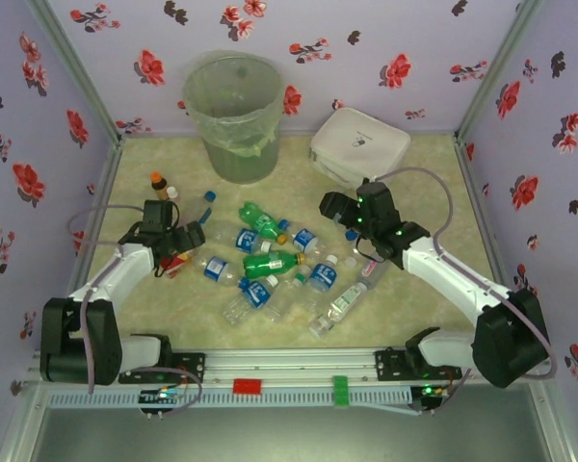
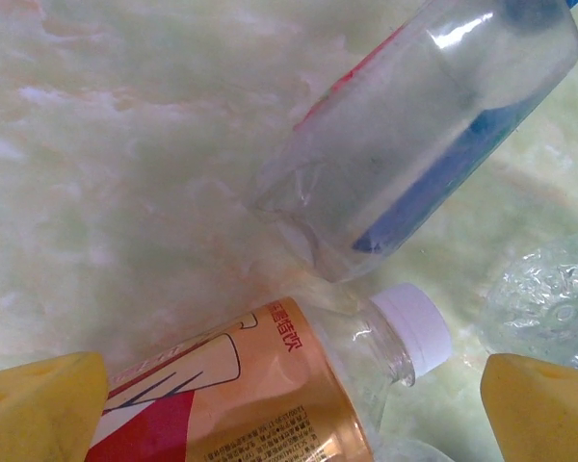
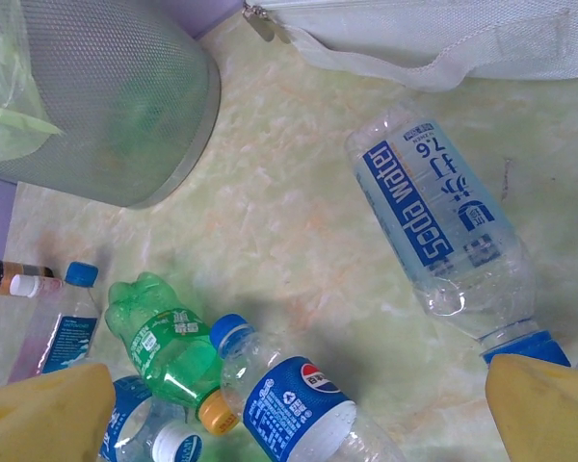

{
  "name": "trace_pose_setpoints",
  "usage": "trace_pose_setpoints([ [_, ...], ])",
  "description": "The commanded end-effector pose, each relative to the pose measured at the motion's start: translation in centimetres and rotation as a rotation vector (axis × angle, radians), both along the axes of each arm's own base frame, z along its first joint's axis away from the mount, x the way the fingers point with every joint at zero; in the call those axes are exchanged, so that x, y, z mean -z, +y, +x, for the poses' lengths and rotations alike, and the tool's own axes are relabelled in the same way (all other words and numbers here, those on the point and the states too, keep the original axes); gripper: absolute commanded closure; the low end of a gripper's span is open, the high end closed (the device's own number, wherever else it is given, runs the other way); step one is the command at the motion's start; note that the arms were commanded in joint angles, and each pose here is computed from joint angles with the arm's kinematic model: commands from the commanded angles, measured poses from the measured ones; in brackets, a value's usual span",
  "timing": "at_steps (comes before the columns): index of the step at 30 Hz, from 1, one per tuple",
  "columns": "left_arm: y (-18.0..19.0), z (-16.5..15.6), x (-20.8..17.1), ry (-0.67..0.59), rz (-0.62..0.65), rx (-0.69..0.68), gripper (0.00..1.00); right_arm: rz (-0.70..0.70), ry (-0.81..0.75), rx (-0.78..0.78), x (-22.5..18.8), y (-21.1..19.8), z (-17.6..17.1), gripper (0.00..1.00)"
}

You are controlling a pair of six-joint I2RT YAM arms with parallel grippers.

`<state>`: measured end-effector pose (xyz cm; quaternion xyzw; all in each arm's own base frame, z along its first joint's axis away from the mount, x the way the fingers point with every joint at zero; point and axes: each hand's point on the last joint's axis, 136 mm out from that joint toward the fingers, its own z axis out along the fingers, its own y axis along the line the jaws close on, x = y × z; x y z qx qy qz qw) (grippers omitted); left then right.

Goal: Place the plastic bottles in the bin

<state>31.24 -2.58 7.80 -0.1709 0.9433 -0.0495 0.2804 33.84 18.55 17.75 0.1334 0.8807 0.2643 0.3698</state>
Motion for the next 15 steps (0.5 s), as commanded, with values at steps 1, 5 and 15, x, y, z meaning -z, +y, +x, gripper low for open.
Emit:
trace_pose_setpoints([
  [1,-0.3,-0.8,0.1,0.042,-0.039,-0.017,0.0,-0.017,-0.015,0.033,-0.2,-0.8,-0.3,0.0],
  [5,-1.0,-2.2,0.3,0.076,-0.067,-0.015,0.0,-0.021,-0.013,0.033,-0.1,-0.7,-0.2,0.0],
  [15,-0.7,-4.8,2.4,0.147,-0.006,-0.043,0.0,-0.016,0.001,0.023,0.3,-0.2,0.3,0.0],
])
